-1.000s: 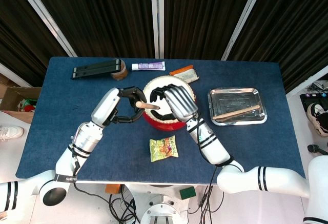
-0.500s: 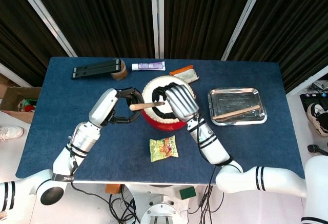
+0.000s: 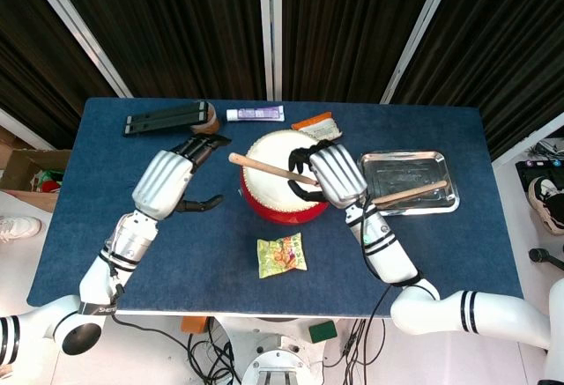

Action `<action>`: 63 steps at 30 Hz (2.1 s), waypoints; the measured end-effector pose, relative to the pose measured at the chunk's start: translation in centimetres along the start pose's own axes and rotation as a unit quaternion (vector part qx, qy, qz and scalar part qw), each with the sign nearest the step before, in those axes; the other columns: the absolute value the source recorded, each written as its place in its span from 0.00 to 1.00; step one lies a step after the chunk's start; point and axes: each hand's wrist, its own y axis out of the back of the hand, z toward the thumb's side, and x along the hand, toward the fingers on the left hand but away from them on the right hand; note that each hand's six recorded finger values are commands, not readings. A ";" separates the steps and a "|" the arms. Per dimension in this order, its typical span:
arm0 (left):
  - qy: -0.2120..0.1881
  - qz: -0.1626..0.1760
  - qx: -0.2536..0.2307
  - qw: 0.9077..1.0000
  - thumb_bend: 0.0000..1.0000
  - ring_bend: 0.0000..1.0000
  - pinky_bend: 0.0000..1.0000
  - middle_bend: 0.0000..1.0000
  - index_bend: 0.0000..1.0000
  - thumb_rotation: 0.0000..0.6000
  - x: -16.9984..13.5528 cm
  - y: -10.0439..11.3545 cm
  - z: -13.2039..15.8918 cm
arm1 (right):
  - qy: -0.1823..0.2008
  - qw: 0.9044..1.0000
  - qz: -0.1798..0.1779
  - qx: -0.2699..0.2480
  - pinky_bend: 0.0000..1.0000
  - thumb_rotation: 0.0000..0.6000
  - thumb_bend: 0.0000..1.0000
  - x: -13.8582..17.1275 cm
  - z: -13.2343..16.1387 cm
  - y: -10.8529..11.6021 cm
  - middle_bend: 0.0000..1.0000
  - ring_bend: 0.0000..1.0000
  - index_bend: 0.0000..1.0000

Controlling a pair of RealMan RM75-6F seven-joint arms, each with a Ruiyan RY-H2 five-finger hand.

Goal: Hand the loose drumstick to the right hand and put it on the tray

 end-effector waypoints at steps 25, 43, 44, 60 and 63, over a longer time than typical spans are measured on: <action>0.177 0.028 0.056 0.982 0.18 0.16 0.37 0.17 0.15 1.00 -7.2 -1.2 -13.1 | -0.167 0.924 0.104 0.327 0.55 1.00 0.50 13.1 -23.2 6.6 0.65 0.57 0.80; 0.191 0.013 0.049 0.980 0.17 0.16 0.36 0.17 0.15 1.00 -9.4 -2.5 -13.2 | -0.074 0.875 0.199 0.436 0.50 1.00 0.46 8.8 -27.5 -3.6 0.62 0.56 0.76; 0.192 0.014 0.049 0.980 0.17 0.16 0.36 0.17 0.15 1.00 -9.5 -2.5 -13.3 | -0.072 0.874 0.201 0.437 0.49 1.00 0.45 8.5 -27.4 -4.0 0.61 0.56 0.75; 0.181 -0.024 0.121 0.976 0.17 0.16 0.32 0.18 0.16 1.00 -10.9 -2.1 -13.6 | -0.149 0.896 0.205 0.365 0.31 1.00 0.26 9.2 -28.9 -5.7 0.30 0.25 0.22; 0.183 -0.023 0.140 0.973 0.17 0.16 0.32 0.19 0.16 1.00 -11.5 -1.2 -14.2 | -0.159 0.907 0.187 0.342 0.29 1.00 0.24 10.2 -28.7 -4.7 0.29 0.23 0.20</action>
